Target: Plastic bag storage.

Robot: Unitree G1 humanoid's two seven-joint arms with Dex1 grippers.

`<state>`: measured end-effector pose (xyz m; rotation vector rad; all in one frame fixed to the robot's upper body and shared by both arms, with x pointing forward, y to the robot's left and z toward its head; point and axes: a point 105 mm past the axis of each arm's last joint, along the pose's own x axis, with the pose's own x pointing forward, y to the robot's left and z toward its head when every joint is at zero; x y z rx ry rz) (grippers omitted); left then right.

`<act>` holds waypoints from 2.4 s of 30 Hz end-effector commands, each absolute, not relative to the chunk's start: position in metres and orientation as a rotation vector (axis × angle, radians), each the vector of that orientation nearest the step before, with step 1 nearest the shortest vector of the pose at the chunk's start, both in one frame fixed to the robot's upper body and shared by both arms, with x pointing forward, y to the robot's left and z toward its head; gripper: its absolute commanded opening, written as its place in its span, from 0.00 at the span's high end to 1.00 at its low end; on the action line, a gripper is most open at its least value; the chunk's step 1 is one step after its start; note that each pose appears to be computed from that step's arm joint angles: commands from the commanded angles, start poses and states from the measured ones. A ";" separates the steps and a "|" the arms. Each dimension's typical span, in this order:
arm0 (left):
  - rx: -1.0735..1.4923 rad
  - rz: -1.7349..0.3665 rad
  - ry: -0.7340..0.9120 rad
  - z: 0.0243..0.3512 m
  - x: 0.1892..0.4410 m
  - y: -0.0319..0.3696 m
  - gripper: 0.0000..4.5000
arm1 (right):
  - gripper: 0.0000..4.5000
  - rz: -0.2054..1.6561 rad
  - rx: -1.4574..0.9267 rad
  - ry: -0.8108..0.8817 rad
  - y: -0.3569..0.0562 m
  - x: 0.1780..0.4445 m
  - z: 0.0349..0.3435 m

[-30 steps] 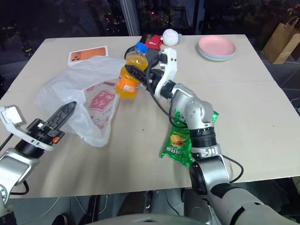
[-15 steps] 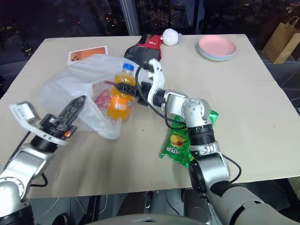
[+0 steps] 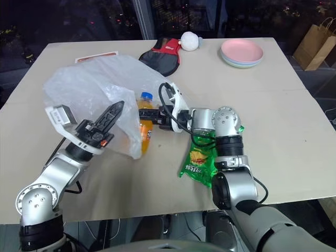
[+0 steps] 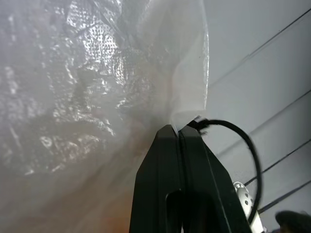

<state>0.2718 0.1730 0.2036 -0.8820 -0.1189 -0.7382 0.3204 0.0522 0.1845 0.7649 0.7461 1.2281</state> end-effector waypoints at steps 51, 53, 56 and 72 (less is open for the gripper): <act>-1.279 -0.680 -0.194 0.162 0.242 0.208 1.00 | 0.51 1.094 0.837 0.528 0.011 0.358 0.219; -1.280 -0.709 -0.207 0.168 0.242 0.202 1.00 | 0.51 1.081 0.822 0.507 0.015 0.358 0.218; -1.277 -0.754 -0.212 0.176 0.242 0.193 1.00 | 0.51 1.052 0.810 0.497 0.024 0.356 0.210; -1.247 -0.973 -0.186 0.206 0.288 0.120 1.00 | 0.51 1.236 0.818 0.620 0.048 0.318 0.200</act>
